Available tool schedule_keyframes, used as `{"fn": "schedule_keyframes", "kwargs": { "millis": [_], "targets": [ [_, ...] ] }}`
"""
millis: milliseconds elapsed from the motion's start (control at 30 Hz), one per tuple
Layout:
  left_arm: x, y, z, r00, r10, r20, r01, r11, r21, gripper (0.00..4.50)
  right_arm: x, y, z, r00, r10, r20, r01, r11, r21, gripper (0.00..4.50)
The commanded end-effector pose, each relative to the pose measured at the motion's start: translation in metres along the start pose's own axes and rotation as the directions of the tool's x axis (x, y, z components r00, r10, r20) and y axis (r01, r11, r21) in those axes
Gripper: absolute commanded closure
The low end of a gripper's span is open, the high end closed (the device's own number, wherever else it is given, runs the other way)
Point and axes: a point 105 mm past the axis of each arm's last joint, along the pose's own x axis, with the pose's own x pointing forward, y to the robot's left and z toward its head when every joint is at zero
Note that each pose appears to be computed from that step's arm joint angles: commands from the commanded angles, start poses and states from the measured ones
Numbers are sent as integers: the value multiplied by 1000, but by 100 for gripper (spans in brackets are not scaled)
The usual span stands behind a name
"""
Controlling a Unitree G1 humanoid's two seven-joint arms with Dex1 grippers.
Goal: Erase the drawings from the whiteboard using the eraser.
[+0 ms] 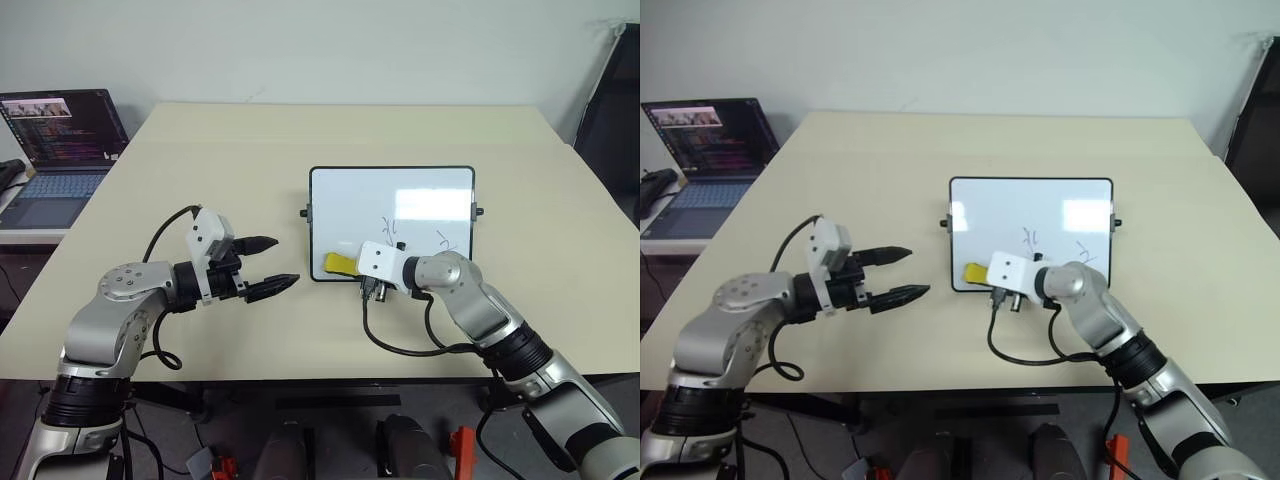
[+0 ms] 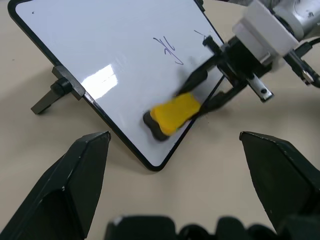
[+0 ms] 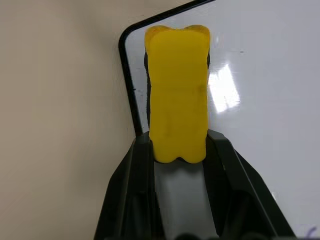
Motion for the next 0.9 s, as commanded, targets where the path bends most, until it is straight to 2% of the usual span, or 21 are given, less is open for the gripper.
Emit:
{"fn": "schedule_keyframes", "kwargs": {
  "millis": [33,267,400,533,600,733,800,900],
  "targets": [
    [-3,1,10,1000,1,25,-2,999,44,0,-5,-12,-29,993,-43,-109,47,998,43,352],
    [0,2,11,999,-8,31,6,999,47,0,-6,-49,-23,971,-217,-103,222,974,40,352],
    [-2,4,10,1000,-4,26,3,999,46,0,-6,-56,-23,961,-257,-106,262,964,40,352],
    [-3,5,9,1000,-1,23,0,999,46,0,-5,-48,-23,971,-216,-99,220,975,33,352],
    [-2,5,10,1000,-3,26,1,999,48,0,-6,-39,-17,985,-165,-56,166,986,32,352],
    [0,5,15,999,-12,43,9,998,55,0,-31,-36,13,986,-95,136,79,990,117,352],
    [0,7,18,999,-15,47,12,998,62,0,-60,-51,27,964,-118,237,68,976,209,352],
    [0,10,22,999,-16,50,12,997,74,0,-96,-67,32,943,-165,289,84,958,274,352]
  ]
}}
